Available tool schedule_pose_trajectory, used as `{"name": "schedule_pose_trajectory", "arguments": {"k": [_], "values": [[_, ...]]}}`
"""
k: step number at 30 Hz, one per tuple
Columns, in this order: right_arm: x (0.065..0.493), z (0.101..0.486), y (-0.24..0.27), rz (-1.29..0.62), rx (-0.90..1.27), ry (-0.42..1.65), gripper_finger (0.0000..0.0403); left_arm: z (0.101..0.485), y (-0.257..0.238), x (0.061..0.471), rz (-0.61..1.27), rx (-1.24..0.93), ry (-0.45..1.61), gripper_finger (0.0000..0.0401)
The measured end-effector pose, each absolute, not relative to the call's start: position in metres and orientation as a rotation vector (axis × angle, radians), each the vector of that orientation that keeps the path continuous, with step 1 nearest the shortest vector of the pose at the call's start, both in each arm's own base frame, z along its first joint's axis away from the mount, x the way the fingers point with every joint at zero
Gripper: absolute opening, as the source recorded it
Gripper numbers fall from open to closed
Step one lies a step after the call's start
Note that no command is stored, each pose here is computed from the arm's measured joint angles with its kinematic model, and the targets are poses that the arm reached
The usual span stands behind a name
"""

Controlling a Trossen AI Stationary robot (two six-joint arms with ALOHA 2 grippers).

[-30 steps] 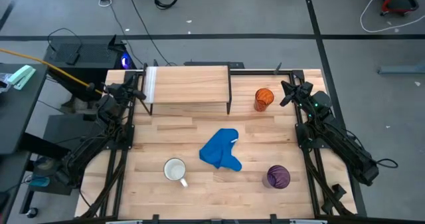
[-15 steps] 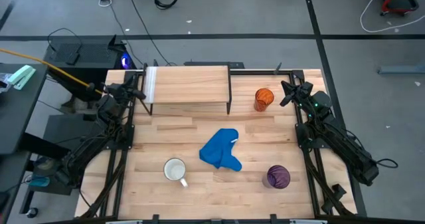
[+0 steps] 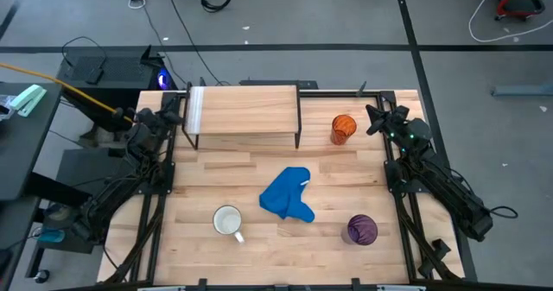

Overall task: Stack small to large cups/mugs on shelf
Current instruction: Move the orange glass to the center of the table

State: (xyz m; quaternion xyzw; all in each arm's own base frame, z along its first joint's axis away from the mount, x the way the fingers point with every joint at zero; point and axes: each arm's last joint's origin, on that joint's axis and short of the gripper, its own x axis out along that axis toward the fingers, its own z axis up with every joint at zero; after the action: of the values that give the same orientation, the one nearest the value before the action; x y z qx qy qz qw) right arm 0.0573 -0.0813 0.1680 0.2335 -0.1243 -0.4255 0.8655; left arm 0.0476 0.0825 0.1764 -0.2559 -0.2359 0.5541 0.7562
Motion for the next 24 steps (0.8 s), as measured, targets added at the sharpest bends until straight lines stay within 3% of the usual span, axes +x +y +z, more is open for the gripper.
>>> {"name": "schedule_pose_trajectory", "arguments": {"k": [8,18,24], "values": [[0.057,0.17,-0.081,-0.863,0.657,-0.364,0.0016,0.178,0.082,0.048,1.126,-0.804,-0.716,0.0107],[0.057,0.182,-0.08,-0.81,0.63,-0.484,0.0016,0.218,0.07,0.044,0.788,-0.568,-0.962,0.009],[0.056,0.185,-0.08,-0.797,0.614,-0.511,0.0016,0.23,0.063,0.041,0.615,-0.559,-1.082,0.008]]}}
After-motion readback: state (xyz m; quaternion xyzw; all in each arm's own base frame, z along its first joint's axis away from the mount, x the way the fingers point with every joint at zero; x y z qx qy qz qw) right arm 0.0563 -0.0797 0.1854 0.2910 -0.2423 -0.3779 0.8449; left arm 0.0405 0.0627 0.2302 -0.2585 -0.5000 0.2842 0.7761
